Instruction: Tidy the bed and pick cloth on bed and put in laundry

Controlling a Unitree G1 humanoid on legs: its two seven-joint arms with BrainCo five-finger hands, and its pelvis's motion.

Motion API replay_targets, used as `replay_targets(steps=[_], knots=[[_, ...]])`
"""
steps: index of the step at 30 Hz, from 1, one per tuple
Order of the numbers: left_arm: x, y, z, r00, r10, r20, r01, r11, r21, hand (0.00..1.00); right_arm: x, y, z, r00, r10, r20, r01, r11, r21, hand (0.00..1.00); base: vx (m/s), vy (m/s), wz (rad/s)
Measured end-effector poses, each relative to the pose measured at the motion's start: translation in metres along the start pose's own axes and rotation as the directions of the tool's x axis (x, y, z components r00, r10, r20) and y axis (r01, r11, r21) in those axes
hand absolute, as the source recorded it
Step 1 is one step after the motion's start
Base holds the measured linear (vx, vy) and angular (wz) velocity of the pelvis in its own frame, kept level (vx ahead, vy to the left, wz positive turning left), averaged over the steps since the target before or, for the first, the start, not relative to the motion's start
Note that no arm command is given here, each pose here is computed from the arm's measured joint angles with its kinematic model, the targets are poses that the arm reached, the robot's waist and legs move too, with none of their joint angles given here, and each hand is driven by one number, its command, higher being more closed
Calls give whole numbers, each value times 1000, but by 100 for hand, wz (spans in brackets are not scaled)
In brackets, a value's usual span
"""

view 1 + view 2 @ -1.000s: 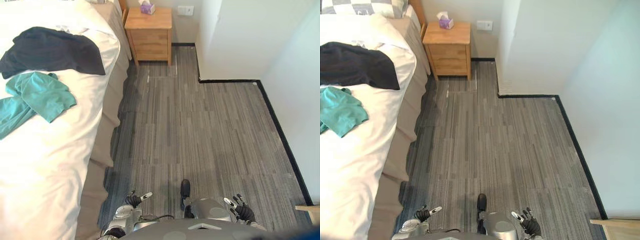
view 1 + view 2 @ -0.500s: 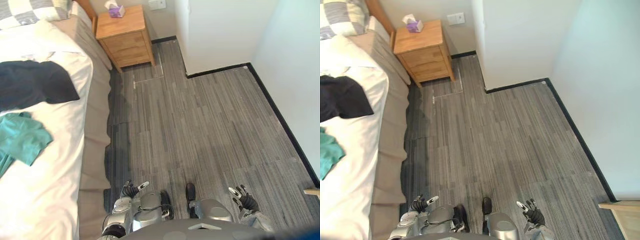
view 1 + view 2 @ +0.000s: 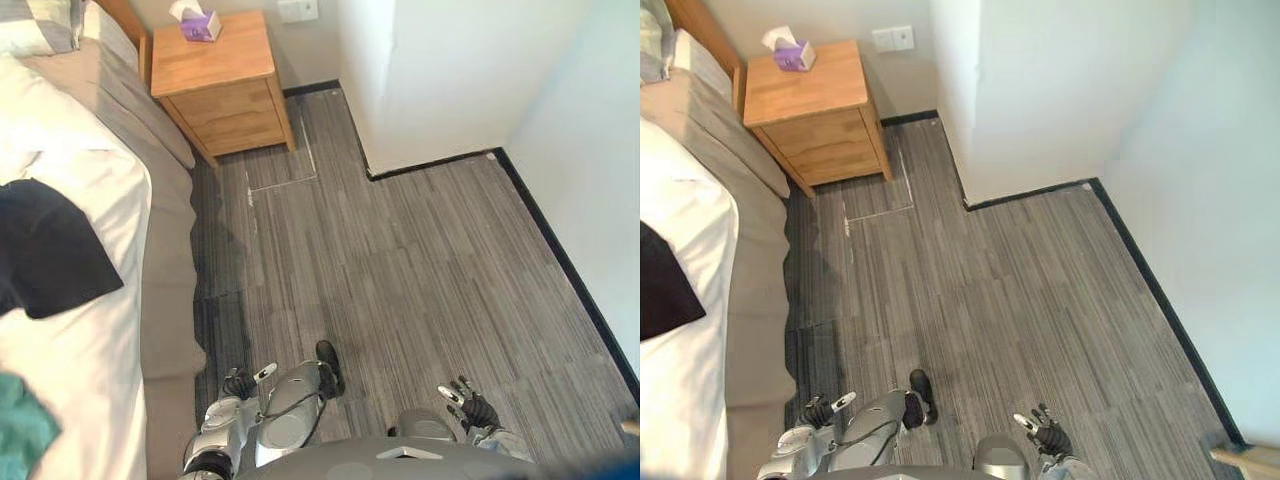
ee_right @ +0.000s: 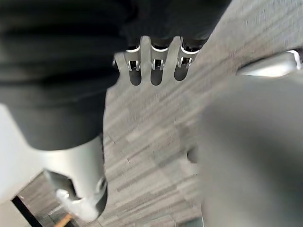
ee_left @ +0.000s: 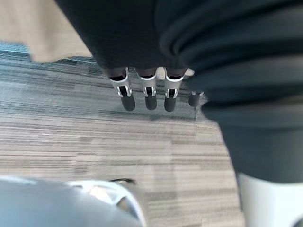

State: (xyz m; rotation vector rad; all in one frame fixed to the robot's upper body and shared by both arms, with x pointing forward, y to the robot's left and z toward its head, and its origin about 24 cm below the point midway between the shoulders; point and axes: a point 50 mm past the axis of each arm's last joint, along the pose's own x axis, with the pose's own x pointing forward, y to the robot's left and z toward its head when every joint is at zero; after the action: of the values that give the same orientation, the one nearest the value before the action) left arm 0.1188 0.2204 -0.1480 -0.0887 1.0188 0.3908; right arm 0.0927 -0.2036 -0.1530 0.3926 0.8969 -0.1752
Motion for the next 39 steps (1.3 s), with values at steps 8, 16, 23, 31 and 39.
replay_targets(steps=[8,16,23,31,39], knots=[[-1,-4,-6,999,14,-30,-14,1000,-9,0,9,11,26,997,37,73,-33,998,-57,0,509,-37,50],[-2,-12,-17,996,16,-87,-20,999,-47,0,8,8,42,990,11,142,1,997,-83,0,485,-343,85],[-2,-22,-10,997,-3,-73,-4,996,-89,0,9,8,45,991,16,135,-4,996,-93,0,318,-212,61],[1,-18,6,1000,8,-23,-11,990,-140,0,10,15,38,992,34,125,-21,995,-99,0,179,61,73],[0,-1,-5,997,52,-61,-56,996,-72,0,18,27,61,979,87,183,-58,986,-157,0,271,218,23]])
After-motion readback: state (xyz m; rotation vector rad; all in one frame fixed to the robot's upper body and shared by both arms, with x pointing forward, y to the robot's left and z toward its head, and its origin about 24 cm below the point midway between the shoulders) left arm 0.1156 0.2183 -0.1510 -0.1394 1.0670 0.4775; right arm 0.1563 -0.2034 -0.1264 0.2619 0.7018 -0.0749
